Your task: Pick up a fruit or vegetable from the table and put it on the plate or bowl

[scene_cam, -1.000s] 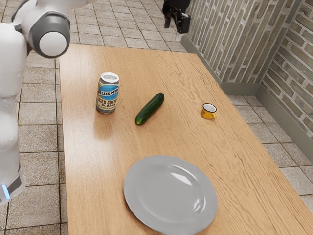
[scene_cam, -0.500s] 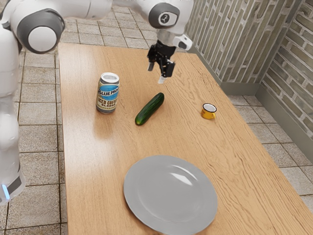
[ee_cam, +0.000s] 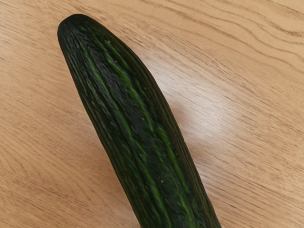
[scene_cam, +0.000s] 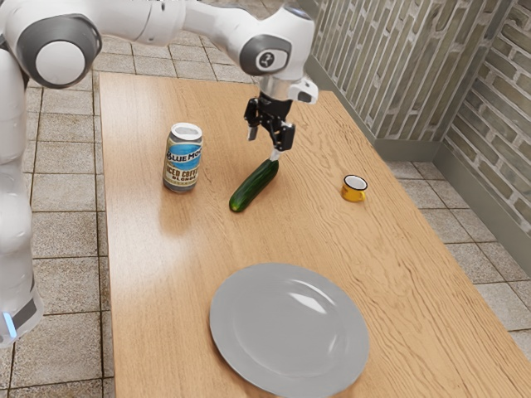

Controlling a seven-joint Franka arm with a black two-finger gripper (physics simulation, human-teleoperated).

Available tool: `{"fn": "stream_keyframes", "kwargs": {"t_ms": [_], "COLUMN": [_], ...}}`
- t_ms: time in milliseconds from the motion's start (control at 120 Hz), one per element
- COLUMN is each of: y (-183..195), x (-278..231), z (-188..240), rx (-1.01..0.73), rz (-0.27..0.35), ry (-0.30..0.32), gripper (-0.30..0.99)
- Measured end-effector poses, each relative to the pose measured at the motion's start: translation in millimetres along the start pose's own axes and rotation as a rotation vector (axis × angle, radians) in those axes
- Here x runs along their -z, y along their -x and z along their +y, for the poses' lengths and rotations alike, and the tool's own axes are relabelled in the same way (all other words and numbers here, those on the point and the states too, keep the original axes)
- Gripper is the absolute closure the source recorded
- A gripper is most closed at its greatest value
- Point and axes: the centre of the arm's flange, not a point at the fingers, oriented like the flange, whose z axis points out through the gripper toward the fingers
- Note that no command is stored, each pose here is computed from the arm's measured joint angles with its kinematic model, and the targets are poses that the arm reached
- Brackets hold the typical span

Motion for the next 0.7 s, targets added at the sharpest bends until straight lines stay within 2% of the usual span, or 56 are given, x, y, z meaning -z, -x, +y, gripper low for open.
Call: {"fn": "stream_keyframes", "kwargs": {"t_ms": [167,700], "y": [1.2,13.7], "x": [-5.9,-42.3], "z": [2.4,9.1], "rx": [0.033,0.086], "rz": [0.015,0.002], "ry": [0.000,-0.006], "gripper": [0.00,0.00]}}
